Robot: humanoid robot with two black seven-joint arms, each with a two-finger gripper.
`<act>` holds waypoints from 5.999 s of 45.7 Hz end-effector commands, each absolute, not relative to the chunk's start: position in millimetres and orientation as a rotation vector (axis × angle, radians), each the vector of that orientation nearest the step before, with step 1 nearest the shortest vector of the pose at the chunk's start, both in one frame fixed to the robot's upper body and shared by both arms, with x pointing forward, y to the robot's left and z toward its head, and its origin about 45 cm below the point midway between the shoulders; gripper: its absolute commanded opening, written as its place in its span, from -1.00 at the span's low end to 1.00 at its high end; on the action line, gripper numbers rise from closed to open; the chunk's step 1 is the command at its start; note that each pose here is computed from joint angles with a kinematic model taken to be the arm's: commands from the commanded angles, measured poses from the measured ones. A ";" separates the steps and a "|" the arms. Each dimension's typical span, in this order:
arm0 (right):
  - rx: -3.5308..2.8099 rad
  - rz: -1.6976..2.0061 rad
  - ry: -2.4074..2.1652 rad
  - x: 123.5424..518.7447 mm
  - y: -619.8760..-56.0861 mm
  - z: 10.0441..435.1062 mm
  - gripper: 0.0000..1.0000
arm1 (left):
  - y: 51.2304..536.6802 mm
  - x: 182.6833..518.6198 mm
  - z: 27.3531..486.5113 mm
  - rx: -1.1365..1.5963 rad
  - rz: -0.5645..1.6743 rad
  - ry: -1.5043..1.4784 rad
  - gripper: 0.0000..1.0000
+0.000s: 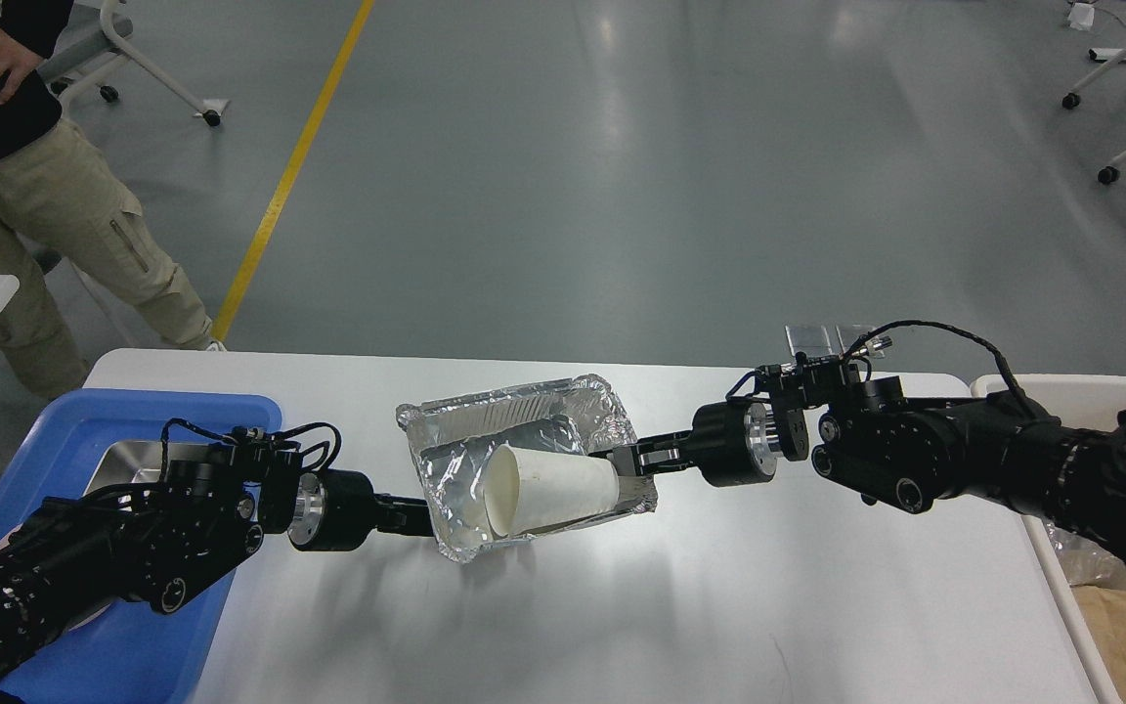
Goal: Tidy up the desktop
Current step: 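Reach the left gripper under the foil tray to the brown paper, then grasp the crumpled brown paper with the left gripper and lift it, then place the brown paper into the foil tray and release it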
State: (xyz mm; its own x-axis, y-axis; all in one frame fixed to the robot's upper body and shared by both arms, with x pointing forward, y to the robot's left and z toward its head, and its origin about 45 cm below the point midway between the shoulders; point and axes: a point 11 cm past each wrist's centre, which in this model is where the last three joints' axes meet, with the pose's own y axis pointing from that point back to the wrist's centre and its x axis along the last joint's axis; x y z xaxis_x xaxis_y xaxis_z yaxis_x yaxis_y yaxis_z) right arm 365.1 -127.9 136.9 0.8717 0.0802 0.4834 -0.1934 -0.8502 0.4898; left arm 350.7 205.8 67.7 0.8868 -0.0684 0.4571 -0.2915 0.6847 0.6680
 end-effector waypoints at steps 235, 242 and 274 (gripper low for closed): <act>2.532 0.730 -0.092 365.9 -124.2 158.2 -1.00 | 126.8 382.5 229.6 0.436 -0.032 -0.712 0.81; 2.532 0.732 -0.091 366.3 -123.0 158.0 -1.00 | 132.5 387.6 239.0 0.404 0.014 -0.681 0.86; 2.529 0.709 -0.100 363.7 -127.1 150.9 -1.00 | 219.4 416.5 302.8 0.400 0.260 -0.695 0.92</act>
